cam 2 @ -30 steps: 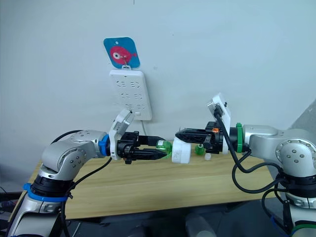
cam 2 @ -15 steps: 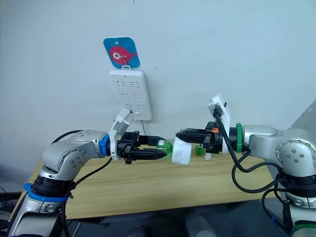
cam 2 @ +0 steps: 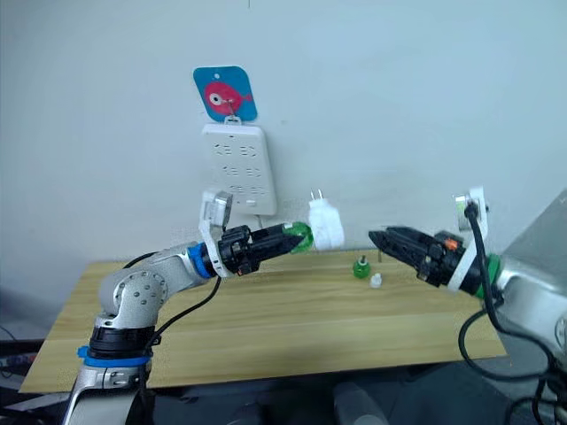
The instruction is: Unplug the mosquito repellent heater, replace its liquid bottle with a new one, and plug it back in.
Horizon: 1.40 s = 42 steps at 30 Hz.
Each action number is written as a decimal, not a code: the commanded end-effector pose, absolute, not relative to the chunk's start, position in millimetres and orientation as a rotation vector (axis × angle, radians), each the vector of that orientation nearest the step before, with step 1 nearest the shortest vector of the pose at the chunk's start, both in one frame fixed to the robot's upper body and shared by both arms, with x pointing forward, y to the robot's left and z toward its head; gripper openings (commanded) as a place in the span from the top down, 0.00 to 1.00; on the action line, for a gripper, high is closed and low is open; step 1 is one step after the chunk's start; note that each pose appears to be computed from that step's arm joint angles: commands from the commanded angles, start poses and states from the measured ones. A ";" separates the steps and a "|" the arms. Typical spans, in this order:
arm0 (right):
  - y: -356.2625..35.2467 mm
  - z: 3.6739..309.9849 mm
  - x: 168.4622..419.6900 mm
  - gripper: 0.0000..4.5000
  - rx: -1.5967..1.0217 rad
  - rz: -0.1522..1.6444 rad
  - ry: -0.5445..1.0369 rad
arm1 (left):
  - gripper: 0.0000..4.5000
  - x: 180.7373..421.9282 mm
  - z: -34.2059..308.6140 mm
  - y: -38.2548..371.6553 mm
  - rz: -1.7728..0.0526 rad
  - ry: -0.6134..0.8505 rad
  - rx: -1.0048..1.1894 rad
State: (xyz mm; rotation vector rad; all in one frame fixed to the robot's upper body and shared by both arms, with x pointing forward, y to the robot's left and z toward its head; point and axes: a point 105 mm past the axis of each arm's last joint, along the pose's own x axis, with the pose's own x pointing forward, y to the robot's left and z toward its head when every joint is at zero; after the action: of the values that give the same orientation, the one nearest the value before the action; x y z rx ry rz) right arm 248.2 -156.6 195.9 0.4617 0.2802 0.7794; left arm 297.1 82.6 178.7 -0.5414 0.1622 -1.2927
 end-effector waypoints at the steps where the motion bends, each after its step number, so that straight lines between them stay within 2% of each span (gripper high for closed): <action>1: -147.0 204.4 231.5 0.00 0.506 0.754 0.191 | 0.49 296.2 198.7 79.3 -1.299 0.116 -0.645; 4: -129.7 205.7 229.2 0.00 0.571 0.738 0.156 | 0.49 297.3 204.0 76.3 -1.289 0.122 -0.731; 12: -104.0 212.1 252.0 0.00 0.738 0.655 0.094 | 0.49 299.9 216.7 69.0 -1.274 0.119 -0.864; 42: -64.3 247.3 282.7 0.00 0.894 0.781 -0.108 | 0.49 295.2 226.0 68.5 -1.266 0.133 -0.990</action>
State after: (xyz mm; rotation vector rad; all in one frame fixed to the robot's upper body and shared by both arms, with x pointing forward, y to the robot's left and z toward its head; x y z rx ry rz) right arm 285.1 -64.2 233.5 0.8920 -0.0480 0.7480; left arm 300.5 67.1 214.0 -0.9924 0.1780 -1.2279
